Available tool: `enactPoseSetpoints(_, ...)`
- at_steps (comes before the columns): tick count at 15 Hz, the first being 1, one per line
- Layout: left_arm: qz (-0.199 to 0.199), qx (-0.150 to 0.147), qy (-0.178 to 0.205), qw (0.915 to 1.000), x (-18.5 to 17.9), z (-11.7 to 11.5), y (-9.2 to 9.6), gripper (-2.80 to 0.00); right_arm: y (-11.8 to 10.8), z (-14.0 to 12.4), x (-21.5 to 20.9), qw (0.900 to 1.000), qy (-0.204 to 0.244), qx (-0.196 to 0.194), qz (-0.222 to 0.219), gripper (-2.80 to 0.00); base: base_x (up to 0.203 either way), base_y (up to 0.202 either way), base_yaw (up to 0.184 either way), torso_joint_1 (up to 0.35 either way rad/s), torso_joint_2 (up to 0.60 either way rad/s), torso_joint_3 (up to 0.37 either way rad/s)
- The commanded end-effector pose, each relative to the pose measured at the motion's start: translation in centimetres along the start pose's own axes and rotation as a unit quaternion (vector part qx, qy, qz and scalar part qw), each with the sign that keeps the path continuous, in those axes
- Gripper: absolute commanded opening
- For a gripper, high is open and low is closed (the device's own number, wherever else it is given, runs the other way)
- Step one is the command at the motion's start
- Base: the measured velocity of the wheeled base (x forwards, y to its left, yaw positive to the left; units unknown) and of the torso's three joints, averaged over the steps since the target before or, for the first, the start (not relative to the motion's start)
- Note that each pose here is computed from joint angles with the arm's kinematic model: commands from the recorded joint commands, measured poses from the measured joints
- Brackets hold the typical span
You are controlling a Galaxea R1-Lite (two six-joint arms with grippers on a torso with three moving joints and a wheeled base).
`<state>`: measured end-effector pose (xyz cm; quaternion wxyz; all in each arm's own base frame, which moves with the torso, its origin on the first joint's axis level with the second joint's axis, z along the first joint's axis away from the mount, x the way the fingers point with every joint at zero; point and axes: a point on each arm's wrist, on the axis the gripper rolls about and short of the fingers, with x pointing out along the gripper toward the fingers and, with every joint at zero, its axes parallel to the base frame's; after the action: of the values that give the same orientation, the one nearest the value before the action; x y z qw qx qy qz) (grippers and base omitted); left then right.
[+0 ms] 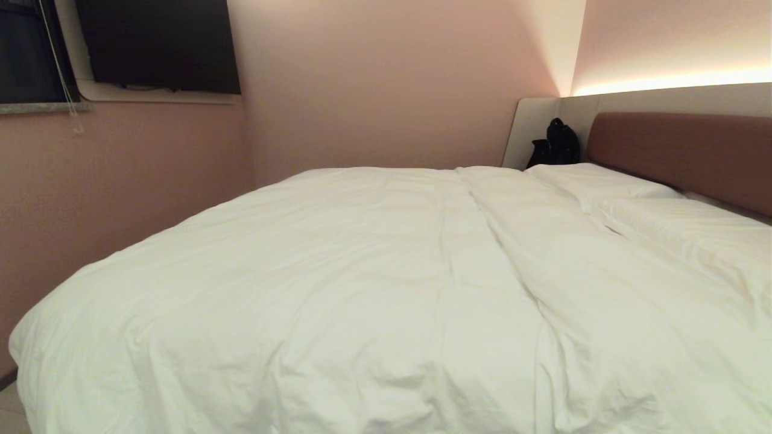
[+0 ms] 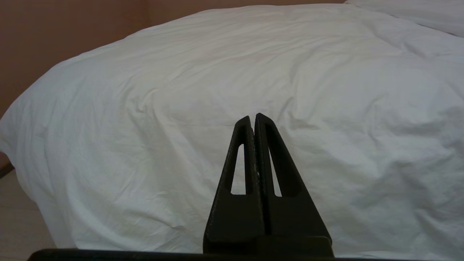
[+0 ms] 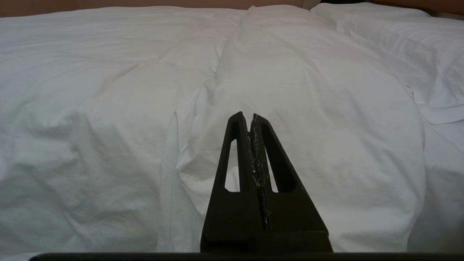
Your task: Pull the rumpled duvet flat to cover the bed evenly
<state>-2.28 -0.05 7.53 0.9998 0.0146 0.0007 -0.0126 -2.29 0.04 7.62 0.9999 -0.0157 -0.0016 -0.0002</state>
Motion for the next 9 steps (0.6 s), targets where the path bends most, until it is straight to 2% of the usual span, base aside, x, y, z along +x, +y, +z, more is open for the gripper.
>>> enactPoseSetpoints(1,0.000,0.000,0.000,1.0000,0.00,0.00,0.00,-2.80,0.00,-0.01,0.00,1.000,0.000,0.000,0.000,-2.80,0.000,0.000,0.000,0.000,0.00,0.000)
enactPoseSetpoints(6,0.000,0.000,0.001,1.0000,0.01,-0.01,0.00,-2.80,0.00,0.00,0.00,1.000,0.000,0.000,0.001,-2.80,0.000,0.000,0.000,0.000,0.00,0.000)
enactPoseSetpoints(9,0.000,0.000,0.001,1.0000,0.00,-0.01,0.00,-2.80,0.00,-0.01,0.00,1.000,0.000,0.000,0.000,-2.80,0.003,0.145,-0.001,0.005,0.00,0.005)
